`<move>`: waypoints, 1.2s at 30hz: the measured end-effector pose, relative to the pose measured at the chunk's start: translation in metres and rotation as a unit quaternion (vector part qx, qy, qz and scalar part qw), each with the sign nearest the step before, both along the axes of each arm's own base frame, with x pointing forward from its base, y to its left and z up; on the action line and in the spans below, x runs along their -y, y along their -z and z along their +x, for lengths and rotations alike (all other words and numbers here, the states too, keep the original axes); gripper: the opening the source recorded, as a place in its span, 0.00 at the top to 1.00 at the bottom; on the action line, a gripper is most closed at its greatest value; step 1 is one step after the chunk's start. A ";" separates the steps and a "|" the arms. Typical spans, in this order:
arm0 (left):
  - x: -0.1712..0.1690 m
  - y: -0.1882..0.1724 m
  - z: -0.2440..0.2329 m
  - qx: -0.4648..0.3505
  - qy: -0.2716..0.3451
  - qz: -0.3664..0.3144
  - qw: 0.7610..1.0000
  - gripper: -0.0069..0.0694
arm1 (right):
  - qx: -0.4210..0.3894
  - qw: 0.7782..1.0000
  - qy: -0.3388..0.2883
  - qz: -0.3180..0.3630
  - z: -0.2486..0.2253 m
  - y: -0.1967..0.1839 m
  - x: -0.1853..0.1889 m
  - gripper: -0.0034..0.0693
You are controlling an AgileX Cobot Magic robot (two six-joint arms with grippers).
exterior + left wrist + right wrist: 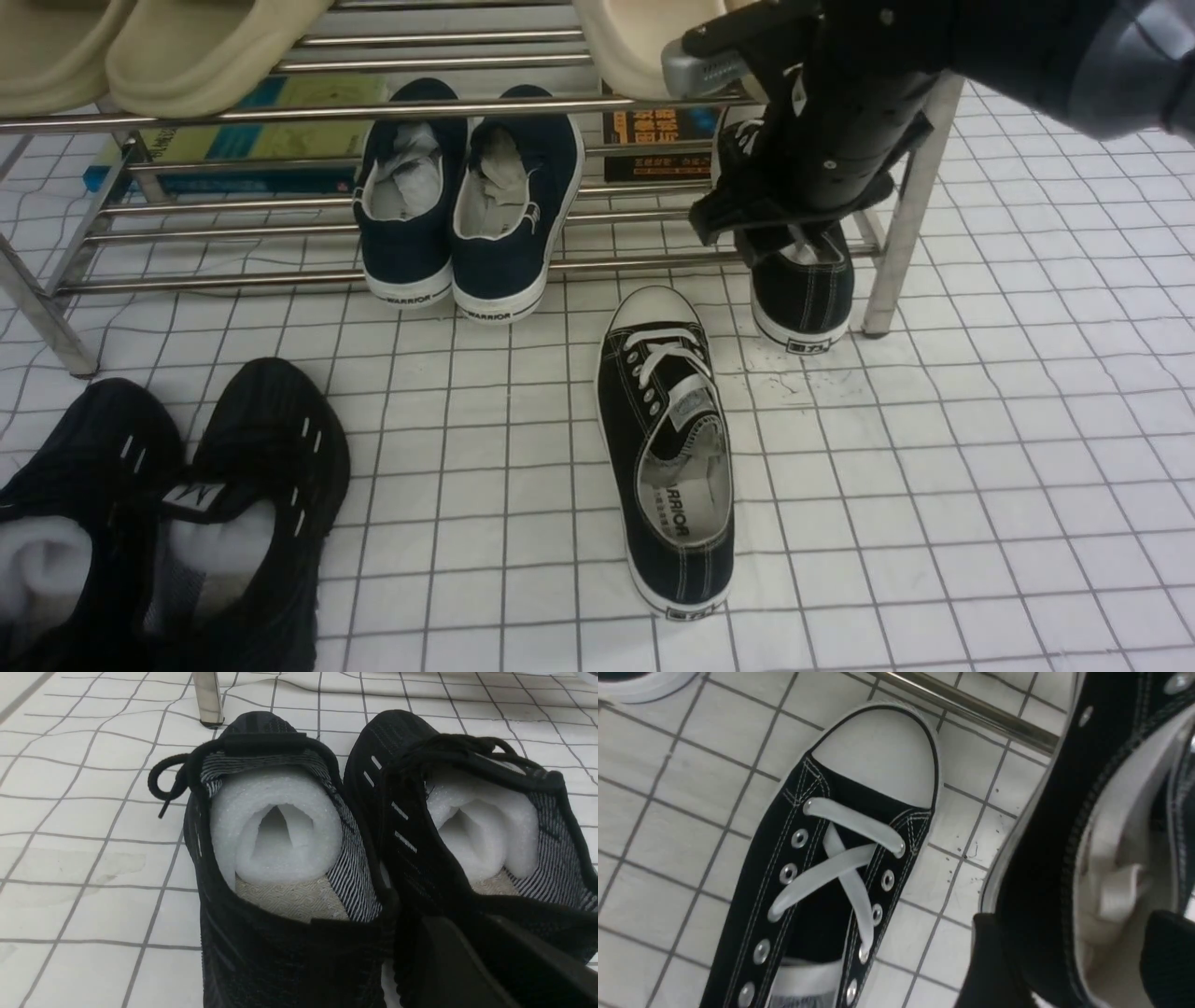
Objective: Take the shoes off the shelf with your hand from the white checkered tablecloth.
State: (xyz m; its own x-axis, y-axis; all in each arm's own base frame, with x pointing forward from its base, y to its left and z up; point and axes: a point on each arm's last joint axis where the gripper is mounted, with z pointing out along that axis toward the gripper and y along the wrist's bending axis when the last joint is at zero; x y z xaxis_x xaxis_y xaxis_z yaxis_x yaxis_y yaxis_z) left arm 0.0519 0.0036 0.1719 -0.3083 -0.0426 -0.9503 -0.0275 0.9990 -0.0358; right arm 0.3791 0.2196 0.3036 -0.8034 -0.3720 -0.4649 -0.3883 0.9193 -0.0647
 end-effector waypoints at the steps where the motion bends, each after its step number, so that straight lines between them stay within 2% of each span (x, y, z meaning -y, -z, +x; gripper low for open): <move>1: 0.000 0.000 0.000 0.000 0.000 0.000 1.000 0.73 | -0.002 1.000 0.000 -0.003 0.003 0.006 -0.001 0.36; 5: 0.000 0.000 0.000 0.000 0.000 0.000 1.000 0.73 | -0.004 1.000 -0.003 -0.016 0.013 0.026 -0.005 0.37; 10: 0.000 0.000 0.000 0.000 0.000 0.000 1.000 0.73 | -0.005 0.999 -0.007 -0.035 0.021 0.043 -0.007 0.48; 12: 0.000 0.000 0.000 0.000 0.000 0.000 1.000 0.73 | 0.000 0.999 -0.007 -0.040 0.022 0.044 -0.007 0.63; 13: 0.000 0.000 0.000 0.000 0.000 0.000 1.000 0.73 | 0.000 0.999 -0.008 -0.040 0.022 0.044 -0.007 0.67; 14: 0.000 0.000 0.000 0.000 0.000 0.000 1.000 0.73 | -0.001 0.999 -0.007 -0.043 0.022 0.044 -0.006 0.79; 15: 0.000 0.000 0.000 0.000 0.000 0.000 1.000 0.73 | -0.004 0.999 -0.006 -0.045 0.021 0.043 -0.006 0.86; 16: 0.000 0.000 0.000 0.000 0.000 0.000 1.000 0.73 | -0.010 0.999 -0.004 -0.047 0.019 0.042 -0.005 0.92; 17: 0.000 0.000 0.000 0.000 0.000 0.000 1.000 0.73 | -0.017 0.999 -0.002 -0.049 0.016 0.039 -0.003 0.94; 22: 0.000 0.000 0.000 0.000 0.000 0.000 1.000 0.73 | -0.070 0.996 0.009 -0.045 -0.011 0.009 0.006 0.95; 29: 0.000 0.000 0.000 0.000 0.000 0.000 1.000 0.73 | -0.079 0.997 0.002 0.016 -0.059 -0.032 0.021 0.95; 36: 0.000 0.000 0.000 0.000 0.000 0.000 1.000 0.73 | -0.150 0.989 0.004 0.009 -0.100 0.003 0.040 0.95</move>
